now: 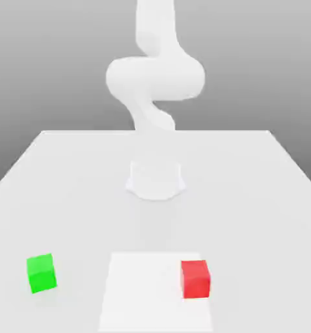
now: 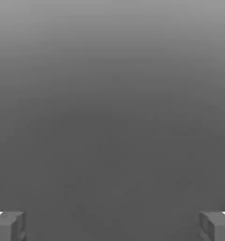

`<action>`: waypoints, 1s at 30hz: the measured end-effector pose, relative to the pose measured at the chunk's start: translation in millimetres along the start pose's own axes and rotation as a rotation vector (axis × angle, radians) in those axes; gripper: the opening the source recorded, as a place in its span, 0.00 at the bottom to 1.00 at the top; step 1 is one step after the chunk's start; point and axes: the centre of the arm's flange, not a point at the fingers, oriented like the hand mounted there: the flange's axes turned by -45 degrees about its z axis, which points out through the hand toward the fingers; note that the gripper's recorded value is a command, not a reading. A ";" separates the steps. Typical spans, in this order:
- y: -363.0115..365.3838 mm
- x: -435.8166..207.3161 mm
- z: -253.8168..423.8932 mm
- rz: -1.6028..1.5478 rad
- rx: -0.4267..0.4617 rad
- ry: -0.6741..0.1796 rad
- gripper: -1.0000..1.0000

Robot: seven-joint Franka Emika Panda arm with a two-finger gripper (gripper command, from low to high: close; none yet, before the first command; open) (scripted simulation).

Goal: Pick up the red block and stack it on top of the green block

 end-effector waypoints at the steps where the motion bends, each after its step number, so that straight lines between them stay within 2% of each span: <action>1: -3.7 -4.3 25.6 -0.003 0.002 -0.037 0.50; 10: -34.9 -88.9 214.1 -0.030 0.014 -0.341 0.50; 20: -63.9 -257.3 346.4 -0.073 0.019 -0.675 0.50; 22: -64.1 -281.6 363.3 -0.074 0.017 -0.706 0.50; 26: -63.7 -313.1 395.8 -0.073 0.017 -0.716 0.50; 27: -63.5 -319.9 402.5 -0.073 0.017 -0.717 0.00; 30: -63.6 -319.9 402.5 -0.074 0.017 -0.716 0.00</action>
